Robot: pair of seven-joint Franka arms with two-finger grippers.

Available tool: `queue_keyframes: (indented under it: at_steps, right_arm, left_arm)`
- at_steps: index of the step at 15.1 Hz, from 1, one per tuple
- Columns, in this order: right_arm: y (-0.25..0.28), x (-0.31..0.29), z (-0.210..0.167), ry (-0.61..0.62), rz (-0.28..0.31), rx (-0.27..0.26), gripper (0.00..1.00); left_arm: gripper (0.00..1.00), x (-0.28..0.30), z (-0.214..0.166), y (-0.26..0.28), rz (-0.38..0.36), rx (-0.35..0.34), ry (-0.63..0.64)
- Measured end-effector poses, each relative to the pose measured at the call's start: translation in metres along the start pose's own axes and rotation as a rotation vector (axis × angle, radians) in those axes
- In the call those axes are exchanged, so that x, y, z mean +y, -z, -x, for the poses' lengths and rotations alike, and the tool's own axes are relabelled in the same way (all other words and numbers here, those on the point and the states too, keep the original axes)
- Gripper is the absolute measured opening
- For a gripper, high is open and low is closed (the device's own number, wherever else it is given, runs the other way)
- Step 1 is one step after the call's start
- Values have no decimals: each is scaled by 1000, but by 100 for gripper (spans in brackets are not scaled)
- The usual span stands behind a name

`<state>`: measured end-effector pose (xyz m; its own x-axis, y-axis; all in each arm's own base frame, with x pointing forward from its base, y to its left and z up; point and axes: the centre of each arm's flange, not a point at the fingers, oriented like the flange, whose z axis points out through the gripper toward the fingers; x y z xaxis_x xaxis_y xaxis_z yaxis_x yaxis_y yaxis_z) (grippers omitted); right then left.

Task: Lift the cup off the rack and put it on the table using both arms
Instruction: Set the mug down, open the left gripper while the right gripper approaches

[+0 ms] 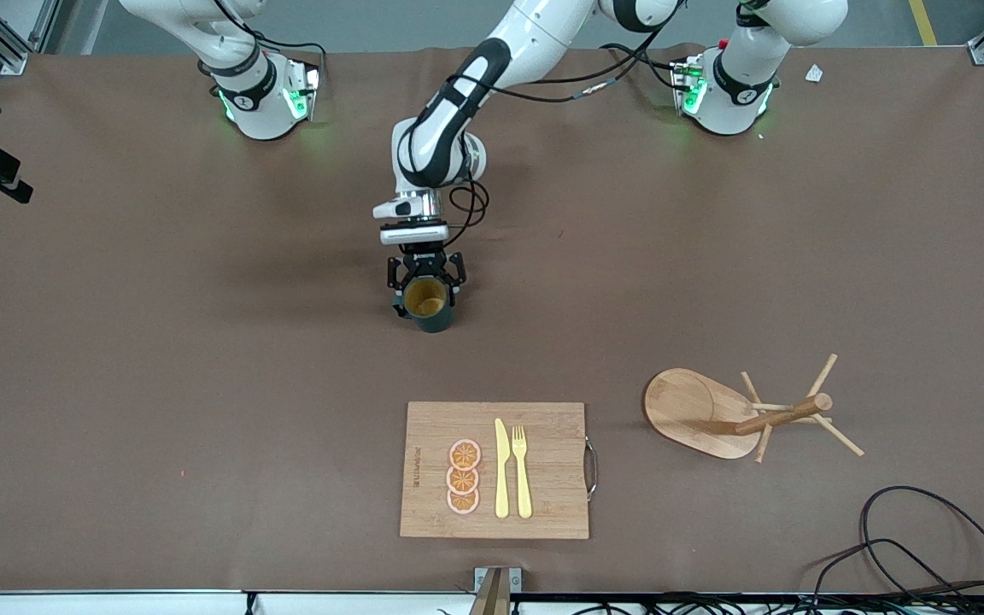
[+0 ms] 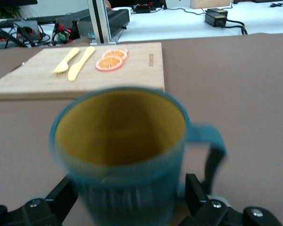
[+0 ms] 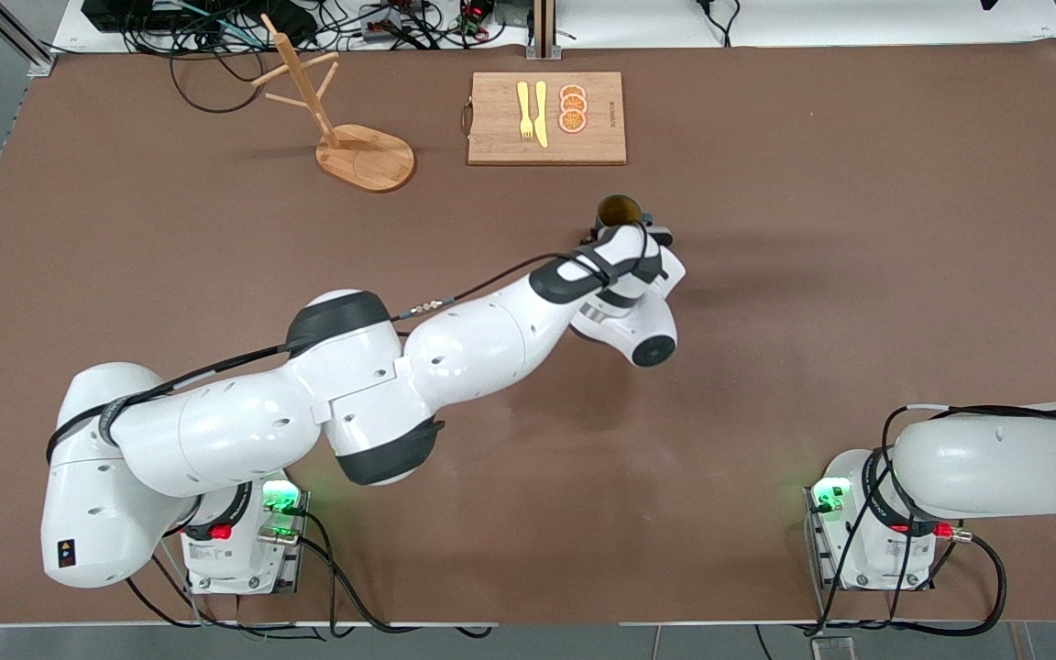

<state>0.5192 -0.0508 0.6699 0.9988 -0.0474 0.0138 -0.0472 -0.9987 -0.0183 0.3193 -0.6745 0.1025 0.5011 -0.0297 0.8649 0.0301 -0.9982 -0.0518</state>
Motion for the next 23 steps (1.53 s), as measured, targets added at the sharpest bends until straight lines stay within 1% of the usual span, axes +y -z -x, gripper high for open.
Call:
queue_keyframes:
  at_steps: [2, 4, 6, 8, 9, 12, 13, 15, 17, 19, 21, 23]
  right_arm:
    - [0, 0, 0, 0, 0, 0, 100]
    - [0, 0, 0, 0, 0, -1, 100]
    - [-3, 0, -1, 0, 0, -9, 100]
    - [-12, -1, -5, 3, 0, -26, 100]
    - [-22, -3, -10, 4, 0, -46, 100]
    - [-81, -11, -39, 20, 4, -143, 100]
    - [-99, -24, -50, 40, 6, -157, 100]
    - [-126, -64, -64, 58, 17, -153, 100]
    - [-149, -112, -68, 0, 31, -134, 100]
    - [-171, -162, -63, -81, 45, -126, 100]
    - [-193, -211, -51, -183, 58, -112, 100]
    - [-216, -255, -36, -282, 64, -93, 100]
  left_arm:
    - [100, 4, 14, 15, -22, 3, -6]
    - [100, 11, 18, 31, -32, -6, 9]
    - [100, 21, 3, 58, -73, -56, 86]
    - [100, 29, -34, 90, -115, -123, 192]
    - [100, 31, -60, 106, -123, -158, 232]
    - [100, 28, -146, 150, -133, -293, 295]
    - [100, 19, -180, 159, -152, -325, 312]
    - [100, -13, -263, 160, -183, -357, 348]
    - [100, -63, -351, 145, -204, -408, 381]
    - [100, -124, -428, 118, -204, -466, 397]
    - [100, -189, -486, 86, -197, -524, 398]
    - [100, -251, -523, 52, -184, -582, 374]
